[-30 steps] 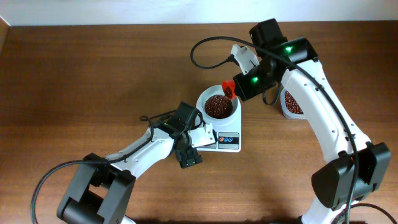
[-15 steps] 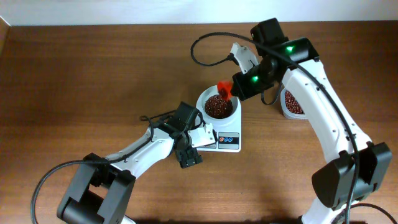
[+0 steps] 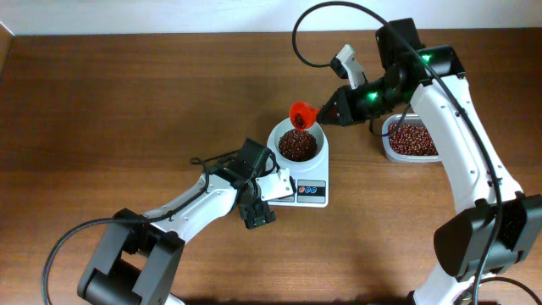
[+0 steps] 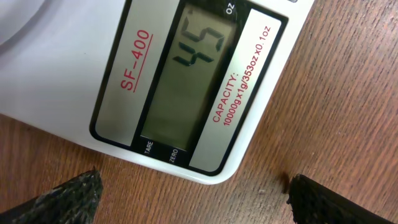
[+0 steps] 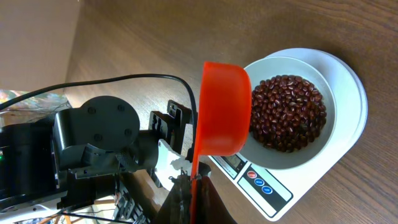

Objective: Scoop item into bowl and weigh 50g on scale
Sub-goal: 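Tilt the scoop further over the bowl to add beans, right gripper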

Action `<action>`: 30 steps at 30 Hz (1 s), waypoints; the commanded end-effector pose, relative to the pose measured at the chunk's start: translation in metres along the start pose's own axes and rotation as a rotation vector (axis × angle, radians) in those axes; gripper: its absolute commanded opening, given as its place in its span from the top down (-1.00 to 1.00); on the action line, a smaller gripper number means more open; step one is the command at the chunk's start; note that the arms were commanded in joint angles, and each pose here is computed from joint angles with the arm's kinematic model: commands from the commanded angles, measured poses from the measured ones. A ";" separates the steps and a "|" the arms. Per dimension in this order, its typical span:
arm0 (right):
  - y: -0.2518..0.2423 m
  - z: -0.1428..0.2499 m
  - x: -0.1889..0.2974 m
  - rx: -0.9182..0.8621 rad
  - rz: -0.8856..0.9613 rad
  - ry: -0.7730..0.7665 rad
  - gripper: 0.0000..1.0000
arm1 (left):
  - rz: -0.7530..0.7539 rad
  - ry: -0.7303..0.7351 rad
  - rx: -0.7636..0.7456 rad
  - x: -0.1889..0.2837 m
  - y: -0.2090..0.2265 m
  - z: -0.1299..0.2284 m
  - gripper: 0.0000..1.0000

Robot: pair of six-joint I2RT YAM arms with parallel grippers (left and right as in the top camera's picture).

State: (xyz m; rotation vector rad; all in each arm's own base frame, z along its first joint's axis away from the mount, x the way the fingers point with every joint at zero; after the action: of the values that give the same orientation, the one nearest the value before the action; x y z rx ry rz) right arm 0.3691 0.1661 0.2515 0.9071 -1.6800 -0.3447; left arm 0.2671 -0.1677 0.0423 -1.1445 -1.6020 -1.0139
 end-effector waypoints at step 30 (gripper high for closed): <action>0.014 0.002 -0.020 0.086 0.337 0.022 0.92 | 0.007 0.011 0.006 -0.003 -0.002 0.002 -0.98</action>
State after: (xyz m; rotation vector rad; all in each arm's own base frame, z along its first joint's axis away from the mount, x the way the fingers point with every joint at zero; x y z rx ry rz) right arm 0.3615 0.1911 0.2209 0.5611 -1.7854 0.1146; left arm 0.2672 -0.1678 0.0423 -1.1445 -1.6024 -1.0140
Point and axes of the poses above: each gripper's point midway between its finger pads, its own x axis back along the fingers, its own y axis along the line the jaws close on, z = x × y, the point moved 4 cm from there along x, back along the fingers, and after that the axes turned 3 degrees about -x, right-handed, at the moved point
